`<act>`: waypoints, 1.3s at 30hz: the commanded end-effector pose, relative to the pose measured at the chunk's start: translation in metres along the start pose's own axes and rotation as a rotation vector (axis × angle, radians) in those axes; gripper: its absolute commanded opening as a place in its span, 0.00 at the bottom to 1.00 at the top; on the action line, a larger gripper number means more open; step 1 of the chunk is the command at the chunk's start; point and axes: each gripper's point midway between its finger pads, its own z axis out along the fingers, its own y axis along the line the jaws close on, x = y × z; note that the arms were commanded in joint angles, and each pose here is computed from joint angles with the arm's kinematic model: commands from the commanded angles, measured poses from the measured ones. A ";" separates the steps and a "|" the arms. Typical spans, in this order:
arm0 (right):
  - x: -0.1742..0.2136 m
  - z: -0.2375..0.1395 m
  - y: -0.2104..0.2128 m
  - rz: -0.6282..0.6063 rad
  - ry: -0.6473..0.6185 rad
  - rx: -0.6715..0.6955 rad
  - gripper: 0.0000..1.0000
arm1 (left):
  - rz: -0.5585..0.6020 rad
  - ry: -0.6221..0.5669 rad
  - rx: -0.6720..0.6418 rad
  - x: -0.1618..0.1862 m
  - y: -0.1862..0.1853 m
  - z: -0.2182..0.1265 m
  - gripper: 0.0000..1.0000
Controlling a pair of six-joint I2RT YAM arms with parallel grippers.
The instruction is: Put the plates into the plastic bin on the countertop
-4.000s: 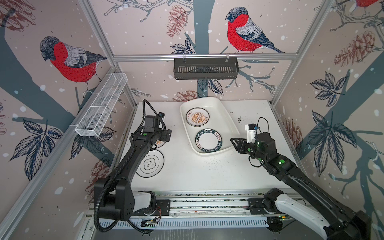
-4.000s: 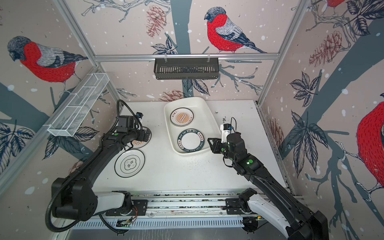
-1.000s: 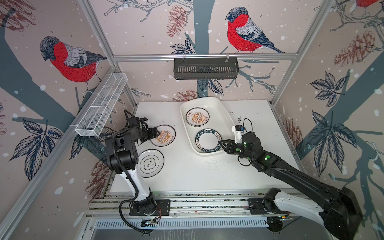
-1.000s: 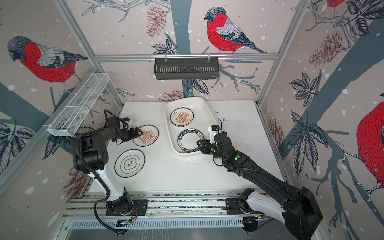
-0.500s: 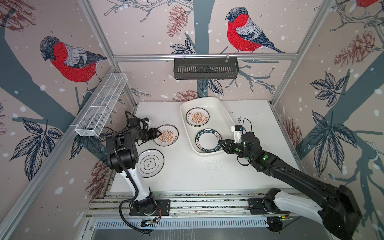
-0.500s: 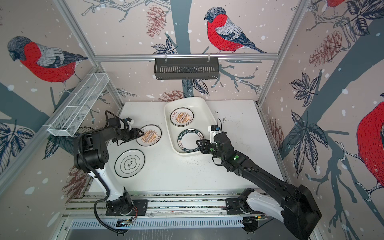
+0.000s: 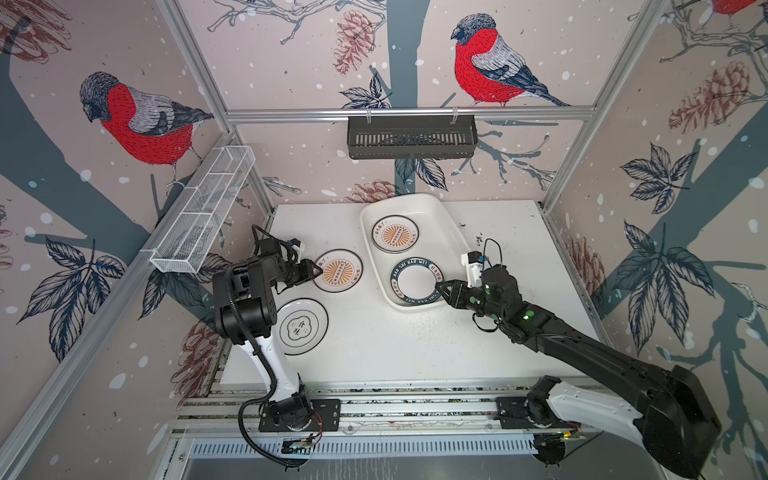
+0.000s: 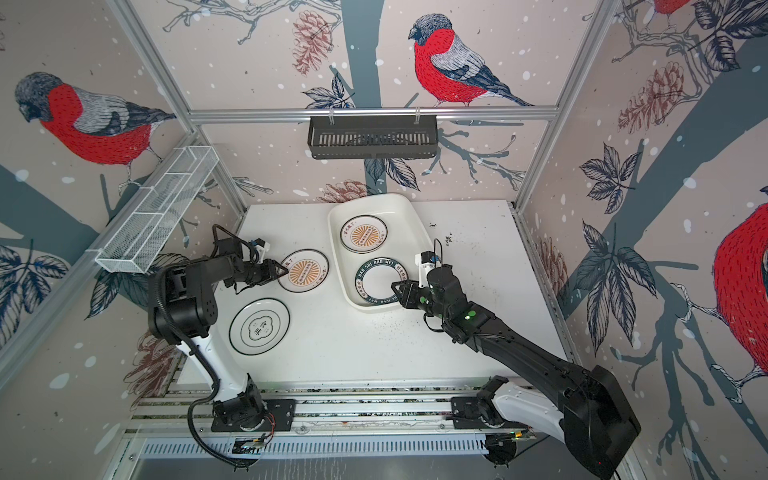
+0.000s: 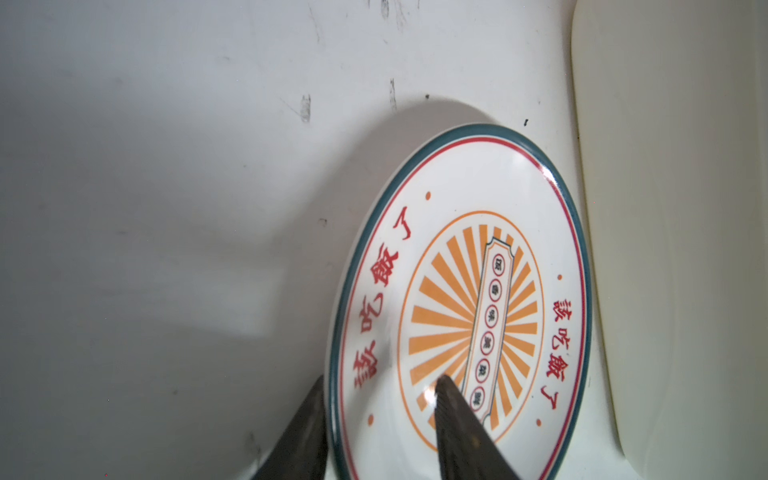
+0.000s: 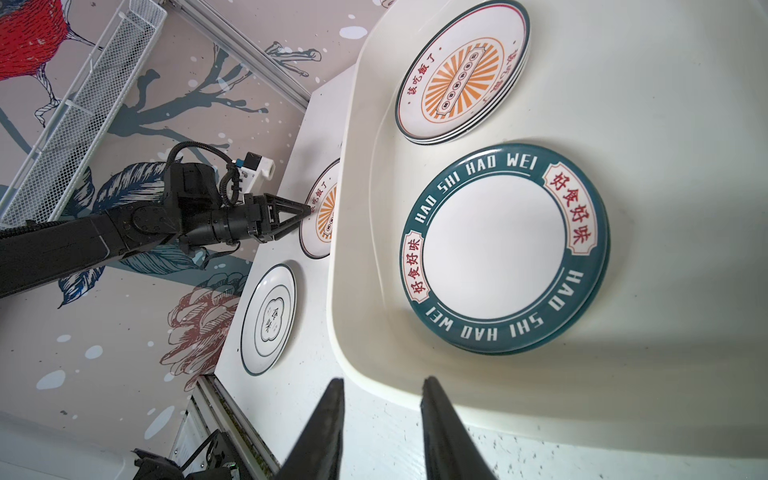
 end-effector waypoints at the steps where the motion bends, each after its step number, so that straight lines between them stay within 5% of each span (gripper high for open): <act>1: -0.007 0.001 0.009 0.002 -0.022 -0.039 0.33 | -0.033 0.033 0.014 0.009 0.001 0.003 0.41; 37: -0.006 0.001 0.008 0.018 -0.028 -0.054 0.33 | -0.110 0.015 0.069 0.009 -0.002 0.003 0.13; 39: -0.006 0.001 0.008 0.020 -0.028 -0.054 0.33 | -0.109 0.010 0.073 0.007 -0.004 0.001 0.06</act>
